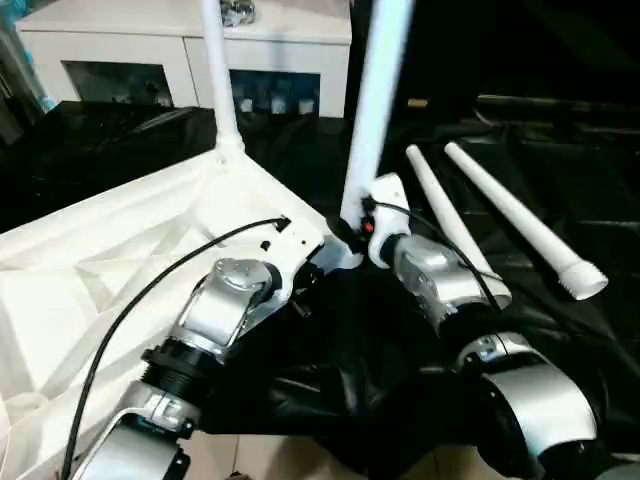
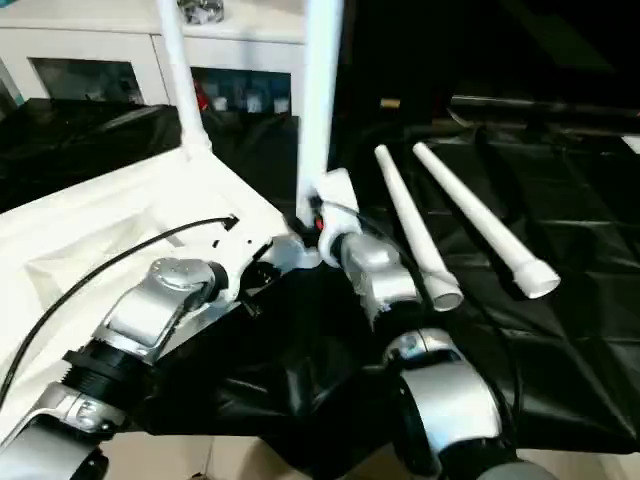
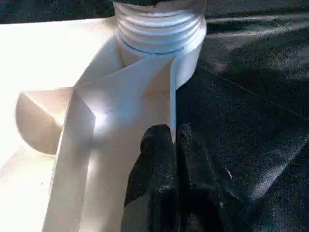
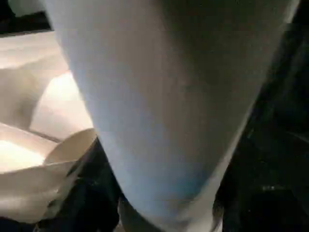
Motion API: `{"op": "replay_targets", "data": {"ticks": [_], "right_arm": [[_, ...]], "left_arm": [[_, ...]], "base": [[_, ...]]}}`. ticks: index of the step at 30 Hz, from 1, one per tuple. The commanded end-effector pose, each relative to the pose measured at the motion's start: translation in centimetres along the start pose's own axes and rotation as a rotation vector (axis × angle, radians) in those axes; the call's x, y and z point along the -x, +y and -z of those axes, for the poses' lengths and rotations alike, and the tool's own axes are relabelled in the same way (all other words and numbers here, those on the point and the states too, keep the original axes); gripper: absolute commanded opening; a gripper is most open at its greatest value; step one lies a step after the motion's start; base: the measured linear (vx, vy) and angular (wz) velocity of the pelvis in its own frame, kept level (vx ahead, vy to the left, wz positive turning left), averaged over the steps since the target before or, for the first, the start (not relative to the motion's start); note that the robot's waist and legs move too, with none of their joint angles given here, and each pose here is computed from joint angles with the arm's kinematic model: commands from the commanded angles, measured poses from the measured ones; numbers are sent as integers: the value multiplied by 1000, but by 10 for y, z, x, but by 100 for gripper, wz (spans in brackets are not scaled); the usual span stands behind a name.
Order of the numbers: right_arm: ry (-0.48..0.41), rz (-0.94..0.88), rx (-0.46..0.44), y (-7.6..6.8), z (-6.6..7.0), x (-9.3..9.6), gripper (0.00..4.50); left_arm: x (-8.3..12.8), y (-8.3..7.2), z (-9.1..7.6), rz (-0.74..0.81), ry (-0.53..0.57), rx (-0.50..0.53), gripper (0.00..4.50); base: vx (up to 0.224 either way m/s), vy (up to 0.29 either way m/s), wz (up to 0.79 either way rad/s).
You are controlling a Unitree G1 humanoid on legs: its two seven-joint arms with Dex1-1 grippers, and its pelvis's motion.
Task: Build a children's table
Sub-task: Rotate leg to tighten
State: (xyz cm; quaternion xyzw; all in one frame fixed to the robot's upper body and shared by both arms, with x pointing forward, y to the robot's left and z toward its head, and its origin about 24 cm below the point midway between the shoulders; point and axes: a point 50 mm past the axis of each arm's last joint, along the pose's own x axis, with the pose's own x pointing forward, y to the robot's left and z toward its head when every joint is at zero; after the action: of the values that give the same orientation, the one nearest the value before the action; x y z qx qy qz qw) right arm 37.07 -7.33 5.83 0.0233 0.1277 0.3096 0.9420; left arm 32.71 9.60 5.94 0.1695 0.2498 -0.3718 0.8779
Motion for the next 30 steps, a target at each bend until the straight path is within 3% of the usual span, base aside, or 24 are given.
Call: {"op": "replay_targets", "data": {"ticks": [1, 9, 14, 16, 23, 30], "right_arm": [[101, -113, -58, 20, 25, -3, 310], [63, -291, 30, 24, 11, 2, 372], [75, -460, 128, 15, 5, 20, 372], [115, -527, 189, 6, 6, 32, 372], [240, -646, 271, -10, 12, 62, 372], [311, -684, 299, -14, 18, 74, 372]], "left_arm": [[4, -3, -26, 19, -107, -63, 0], [12, -8, -23, 141, -148, -111, 0], [20, -10, -18, 254, -174, -165, 0], [23, -12, -15, 314, -182, -171, 0], [30, -12, -7, 455, -194, -216, 0], [35, -14, -3, 543, -180, -244, 0]], "base": [[0, 0, 0], [0, 0, 0], [0, 0, 0], [0, 0, 0], [0, 0, 0], [0, 0, 0]]}}
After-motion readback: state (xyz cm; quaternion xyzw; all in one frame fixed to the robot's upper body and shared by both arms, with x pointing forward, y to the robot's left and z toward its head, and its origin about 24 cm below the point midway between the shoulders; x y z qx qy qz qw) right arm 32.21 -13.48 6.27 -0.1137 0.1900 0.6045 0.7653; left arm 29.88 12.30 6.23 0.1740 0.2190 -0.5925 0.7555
